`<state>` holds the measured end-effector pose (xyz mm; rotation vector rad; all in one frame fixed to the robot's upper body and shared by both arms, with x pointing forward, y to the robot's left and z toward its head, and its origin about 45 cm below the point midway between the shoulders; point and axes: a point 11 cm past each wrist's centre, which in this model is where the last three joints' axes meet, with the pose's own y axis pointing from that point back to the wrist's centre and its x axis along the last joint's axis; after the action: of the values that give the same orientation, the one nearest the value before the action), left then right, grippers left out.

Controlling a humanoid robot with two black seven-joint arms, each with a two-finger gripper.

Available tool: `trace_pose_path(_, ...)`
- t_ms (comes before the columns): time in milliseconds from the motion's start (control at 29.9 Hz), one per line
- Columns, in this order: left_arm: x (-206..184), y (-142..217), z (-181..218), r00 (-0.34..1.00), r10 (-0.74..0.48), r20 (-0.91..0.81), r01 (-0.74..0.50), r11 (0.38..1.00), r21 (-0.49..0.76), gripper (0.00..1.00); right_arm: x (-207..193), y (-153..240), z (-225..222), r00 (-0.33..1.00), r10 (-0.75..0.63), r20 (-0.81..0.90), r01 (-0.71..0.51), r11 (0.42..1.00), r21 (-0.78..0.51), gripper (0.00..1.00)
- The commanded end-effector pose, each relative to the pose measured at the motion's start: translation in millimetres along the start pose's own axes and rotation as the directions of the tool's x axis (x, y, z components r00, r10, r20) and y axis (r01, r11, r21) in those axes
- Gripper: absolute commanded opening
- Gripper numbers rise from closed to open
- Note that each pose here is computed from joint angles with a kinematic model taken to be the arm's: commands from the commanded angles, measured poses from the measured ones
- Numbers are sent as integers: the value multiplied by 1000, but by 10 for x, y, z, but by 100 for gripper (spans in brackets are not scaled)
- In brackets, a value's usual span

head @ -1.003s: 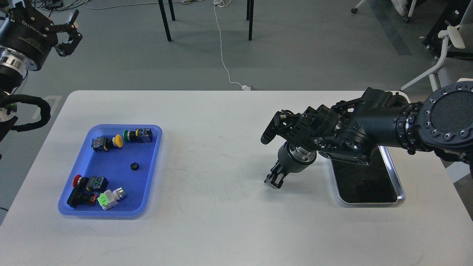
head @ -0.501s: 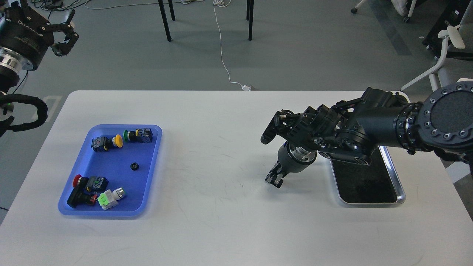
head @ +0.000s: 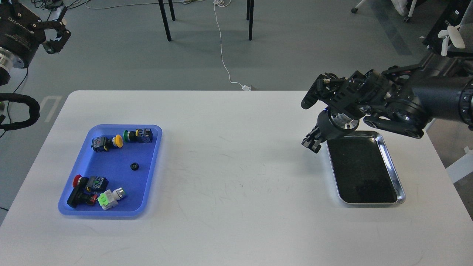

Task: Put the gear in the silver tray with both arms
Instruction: 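Carry the gear over the silver tray and open the right gripper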

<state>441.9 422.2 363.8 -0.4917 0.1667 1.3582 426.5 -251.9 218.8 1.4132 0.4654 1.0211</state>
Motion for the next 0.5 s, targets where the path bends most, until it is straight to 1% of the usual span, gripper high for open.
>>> trace_pose_path(0,3,2,4,1000,1,2,-1,1000,0,98,-440,65,231,998,-25,58,27,999,-34,15)
trace_pose_path(67,3,2,4,1000,1,2,-1,1000,0,98,-691,60,279,994,-41,105,45,999,-32,15)
trace_pose_path(134,3,2,4,1000,1,2,-1,1000,0,98,-879,50,238,990,-50,135,51,999,-7,15)
trace_pose_path(334,2,2,9,1000,0,3,0,1000,0,98,-1300,96,75,975,-80,207,69,996,61,16)
trace_pose_path(468,12,5,11,1000,3,5,-3,1000,1,98,-1594,58,-38,975,-138,174,125,988,87,16)
